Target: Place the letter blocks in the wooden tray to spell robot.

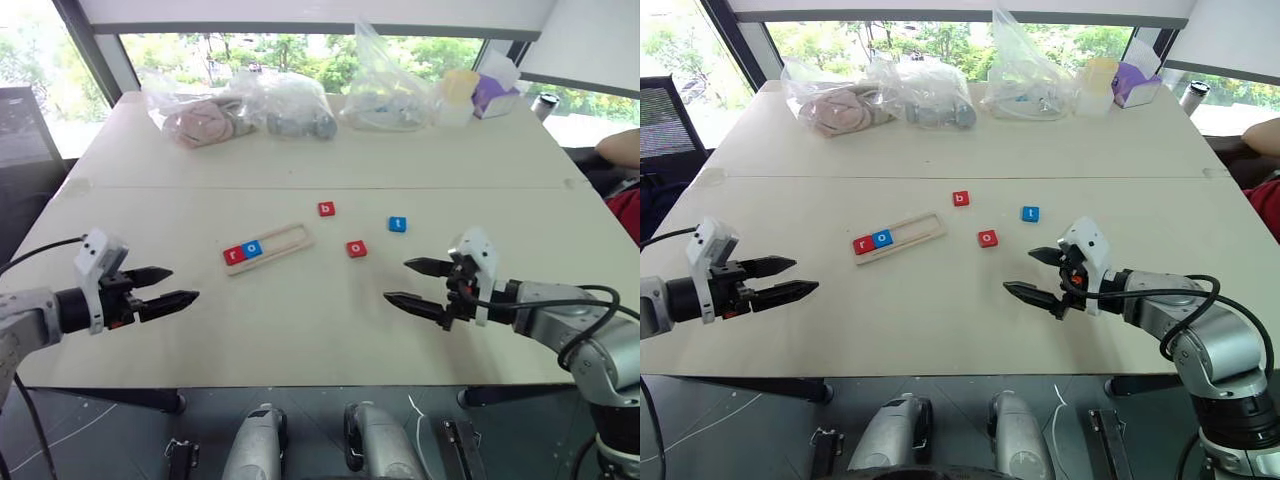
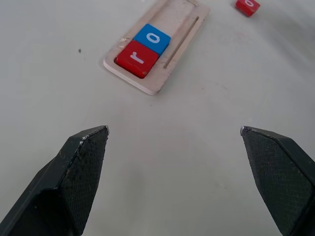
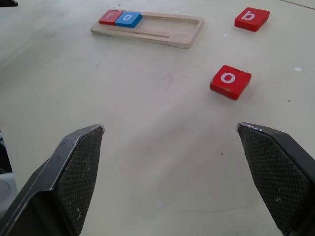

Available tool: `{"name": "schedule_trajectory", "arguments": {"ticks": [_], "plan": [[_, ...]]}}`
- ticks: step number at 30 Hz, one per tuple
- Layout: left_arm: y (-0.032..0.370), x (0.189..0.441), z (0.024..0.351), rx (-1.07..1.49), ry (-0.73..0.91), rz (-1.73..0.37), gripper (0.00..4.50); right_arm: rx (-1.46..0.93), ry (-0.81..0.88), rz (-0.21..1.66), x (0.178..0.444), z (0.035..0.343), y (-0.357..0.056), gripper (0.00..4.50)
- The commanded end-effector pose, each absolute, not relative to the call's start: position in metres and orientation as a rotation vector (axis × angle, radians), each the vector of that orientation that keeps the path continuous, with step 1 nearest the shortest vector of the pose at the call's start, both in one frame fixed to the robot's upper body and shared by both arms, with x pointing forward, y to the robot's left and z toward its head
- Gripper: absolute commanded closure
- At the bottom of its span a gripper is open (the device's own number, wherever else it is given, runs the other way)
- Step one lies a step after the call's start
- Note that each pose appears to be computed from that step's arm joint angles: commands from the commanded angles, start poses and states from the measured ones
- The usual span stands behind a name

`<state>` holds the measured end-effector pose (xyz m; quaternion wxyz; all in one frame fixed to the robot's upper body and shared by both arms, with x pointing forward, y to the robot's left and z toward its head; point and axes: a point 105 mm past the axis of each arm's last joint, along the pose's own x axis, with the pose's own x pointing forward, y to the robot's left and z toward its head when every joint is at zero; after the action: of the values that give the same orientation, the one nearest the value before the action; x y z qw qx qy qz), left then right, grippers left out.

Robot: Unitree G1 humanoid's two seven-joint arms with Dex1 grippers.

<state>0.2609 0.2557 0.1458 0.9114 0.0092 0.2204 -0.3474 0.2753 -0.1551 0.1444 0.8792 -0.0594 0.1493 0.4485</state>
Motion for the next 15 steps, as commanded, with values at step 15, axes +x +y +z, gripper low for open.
{"name": "schedule_trajectory", "arguments": {"ticks": [15], "plan": [[0.259,0.269,0.159,0.131,0.400,-0.713,0.00,-0.129,0.265,0.958,0.278,0.153,-0.147,0.05]]}}
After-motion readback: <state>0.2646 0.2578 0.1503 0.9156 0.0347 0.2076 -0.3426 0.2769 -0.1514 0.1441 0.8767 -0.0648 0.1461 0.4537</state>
